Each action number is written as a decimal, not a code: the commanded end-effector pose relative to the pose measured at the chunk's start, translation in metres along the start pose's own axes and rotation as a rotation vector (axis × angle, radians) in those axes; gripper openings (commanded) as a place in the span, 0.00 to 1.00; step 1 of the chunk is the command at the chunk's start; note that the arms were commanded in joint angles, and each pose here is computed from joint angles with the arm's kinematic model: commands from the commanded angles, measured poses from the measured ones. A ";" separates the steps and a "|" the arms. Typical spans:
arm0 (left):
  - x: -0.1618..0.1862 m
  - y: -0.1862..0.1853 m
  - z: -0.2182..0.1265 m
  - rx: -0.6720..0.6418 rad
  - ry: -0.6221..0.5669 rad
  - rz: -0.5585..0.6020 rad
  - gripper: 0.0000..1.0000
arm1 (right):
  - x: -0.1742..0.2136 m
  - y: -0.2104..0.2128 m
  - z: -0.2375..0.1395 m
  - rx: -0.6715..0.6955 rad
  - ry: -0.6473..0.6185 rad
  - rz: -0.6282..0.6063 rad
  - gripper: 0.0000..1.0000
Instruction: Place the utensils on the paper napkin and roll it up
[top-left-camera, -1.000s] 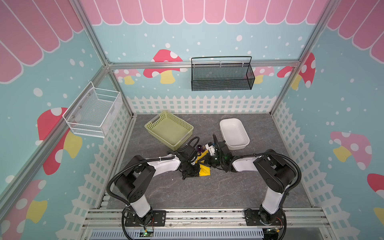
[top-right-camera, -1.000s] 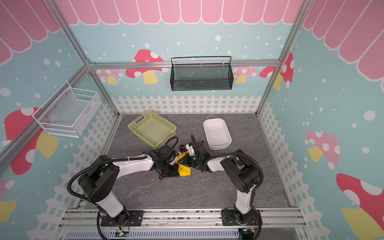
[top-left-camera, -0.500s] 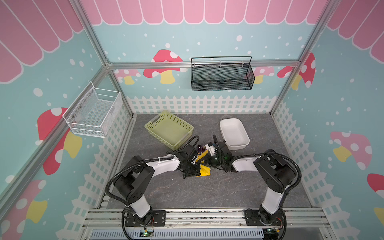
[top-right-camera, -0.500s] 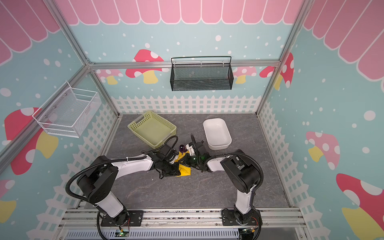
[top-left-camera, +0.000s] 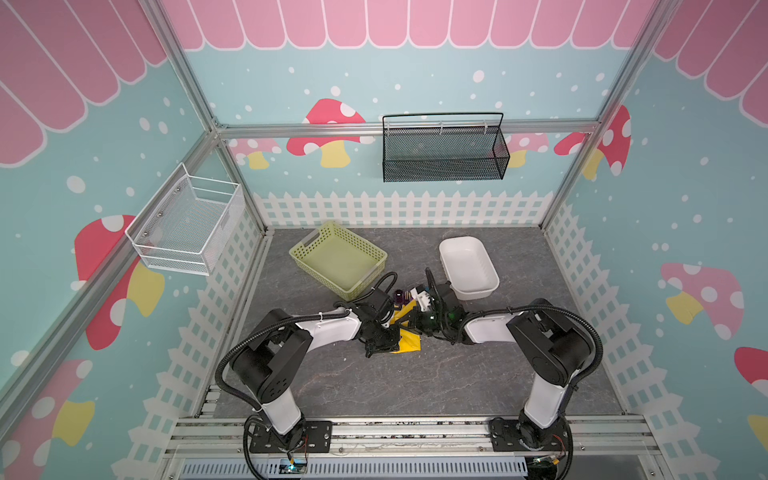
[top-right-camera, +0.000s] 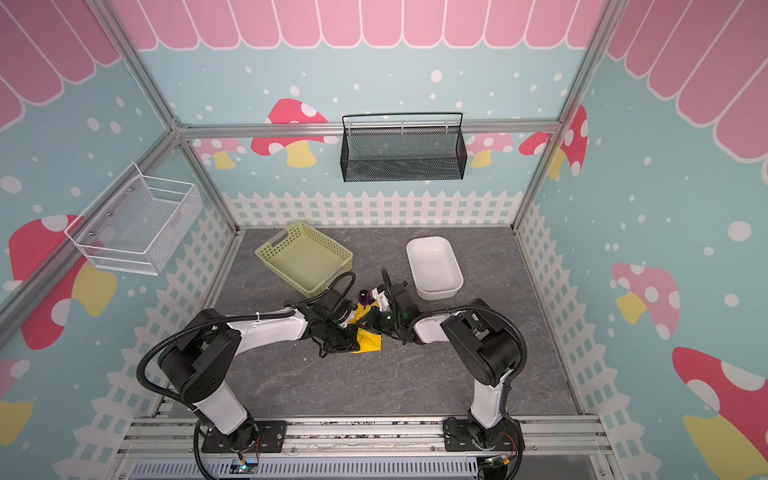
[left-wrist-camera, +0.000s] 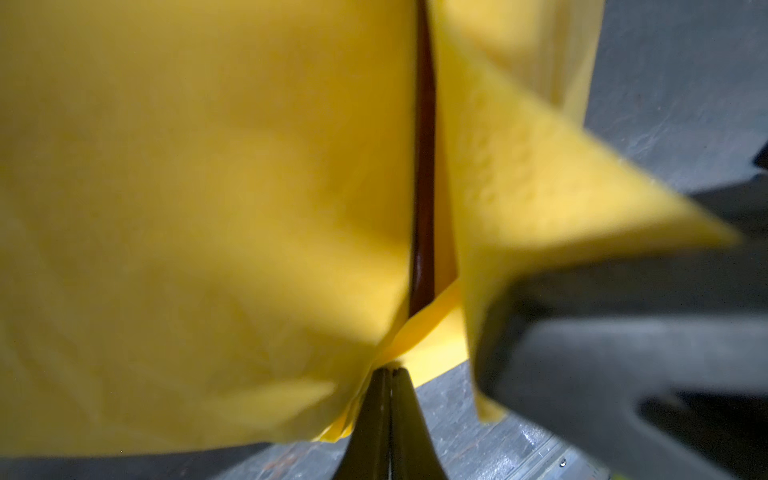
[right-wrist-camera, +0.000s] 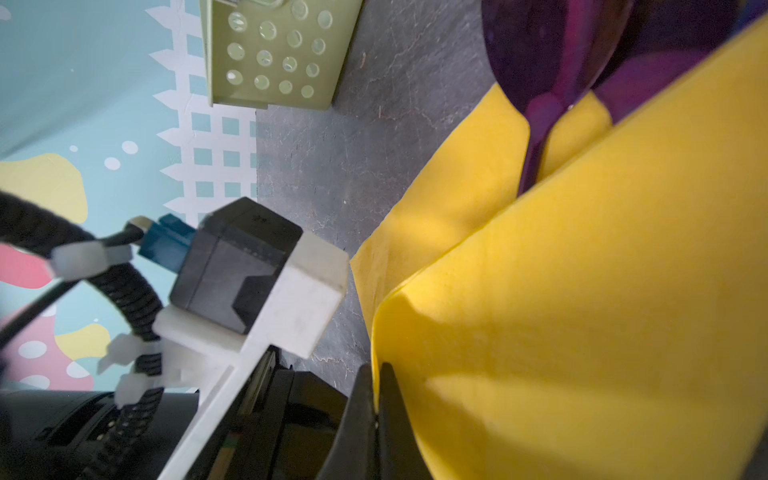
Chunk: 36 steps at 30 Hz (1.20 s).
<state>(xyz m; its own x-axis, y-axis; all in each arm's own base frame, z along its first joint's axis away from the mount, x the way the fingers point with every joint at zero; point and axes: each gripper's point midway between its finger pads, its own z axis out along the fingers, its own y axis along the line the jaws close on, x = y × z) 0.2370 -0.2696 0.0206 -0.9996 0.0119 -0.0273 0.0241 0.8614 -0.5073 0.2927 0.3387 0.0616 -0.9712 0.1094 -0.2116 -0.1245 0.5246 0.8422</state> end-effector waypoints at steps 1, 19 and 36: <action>-0.005 0.003 0.003 -0.014 -0.013 -0.026 0.08 | 0.007 0.004 0.006 -0.020 0.026 -0.001 0.03; -0.004 0.005 -0.001 -0.019 -0.017 -0.030 0.07 | 0.008 -0.013 0.027 0.008 0.030 0.015 0.03; -0.026 0.020 -0.054 -0.044 -0.192 -0.094 0.11 | 0.007 -0.026 0.036 0.030 0.030 0.027 0.21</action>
<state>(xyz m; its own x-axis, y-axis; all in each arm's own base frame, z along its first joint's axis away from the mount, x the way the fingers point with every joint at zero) 0.2567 -0.2413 0.0558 -0.9856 -0.1041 -0.1330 -0.0234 0.8640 -0.5029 0.2960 0.3556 0.0269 -0.9789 0.0875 -0.1846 -0.1104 0.5336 0.8385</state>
